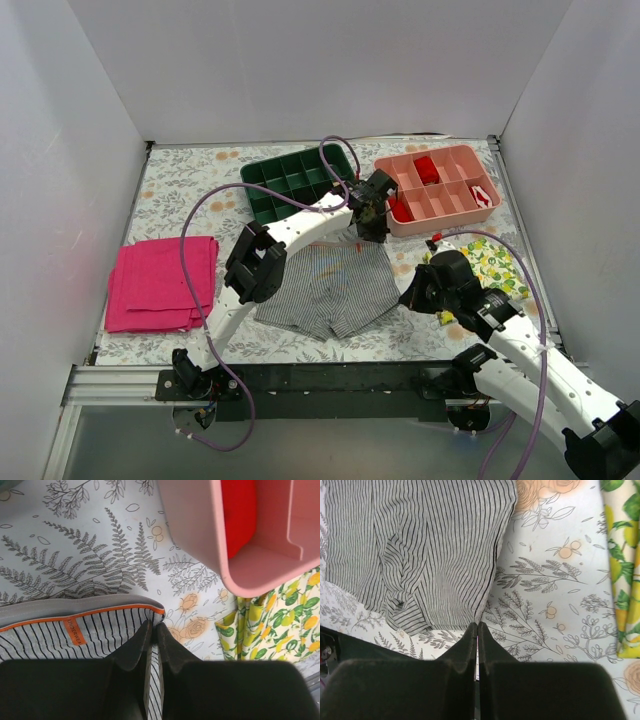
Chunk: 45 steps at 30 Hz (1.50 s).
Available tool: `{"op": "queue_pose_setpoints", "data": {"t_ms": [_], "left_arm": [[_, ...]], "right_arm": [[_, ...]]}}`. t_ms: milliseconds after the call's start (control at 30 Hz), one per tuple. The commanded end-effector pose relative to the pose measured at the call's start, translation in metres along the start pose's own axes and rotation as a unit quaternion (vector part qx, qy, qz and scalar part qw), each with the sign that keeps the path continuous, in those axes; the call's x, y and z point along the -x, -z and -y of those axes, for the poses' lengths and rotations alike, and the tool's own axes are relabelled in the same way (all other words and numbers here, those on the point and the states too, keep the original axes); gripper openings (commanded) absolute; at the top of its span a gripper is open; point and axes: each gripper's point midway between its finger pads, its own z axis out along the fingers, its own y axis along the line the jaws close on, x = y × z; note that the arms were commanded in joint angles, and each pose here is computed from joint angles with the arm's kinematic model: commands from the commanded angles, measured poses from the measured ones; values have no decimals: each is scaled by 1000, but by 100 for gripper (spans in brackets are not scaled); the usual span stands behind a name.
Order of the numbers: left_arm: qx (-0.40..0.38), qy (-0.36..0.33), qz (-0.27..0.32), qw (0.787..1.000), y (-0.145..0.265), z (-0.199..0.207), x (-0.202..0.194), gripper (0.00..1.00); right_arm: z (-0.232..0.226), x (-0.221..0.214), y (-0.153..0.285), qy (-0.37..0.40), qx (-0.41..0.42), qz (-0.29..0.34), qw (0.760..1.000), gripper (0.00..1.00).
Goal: Roll the underwear
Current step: Fold the underwear at the center of the board.
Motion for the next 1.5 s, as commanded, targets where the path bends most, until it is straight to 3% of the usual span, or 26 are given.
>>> {"op": "queue_pose_setpoints", "data": {"t_ms": [0, 300, 500, 733, 1000, 1467], "left_arm": [[-85, 19, 39, 995, 60, 43, 31, 0], [-131, 27, 67, 989, 87, 61, 35, 0], [-137, 18, 89, 986, 103, 53, 40, 0], [-157, 32, 103, 982, 115, 19, 47, 0], [-168, 41, 114, 978, 127, -29, 56, 0], [-162, 53, 99, 980, 131, -111, 44, 0]], "right_arm": [[15, 18, 18, 7, -60, 26, 998, 1], [18, 32, 36, 7, -84, 43, 996, 1], [-37, 41, 34, 38, 40, 21, 998, 1], [-79, 41, 29, 58, 107, -3, 993, 1], [-148, 9, 21, 101, 154, -46, 982, 1], [-214, -12, -14, 132, 170, -98, 972, 1]]}}
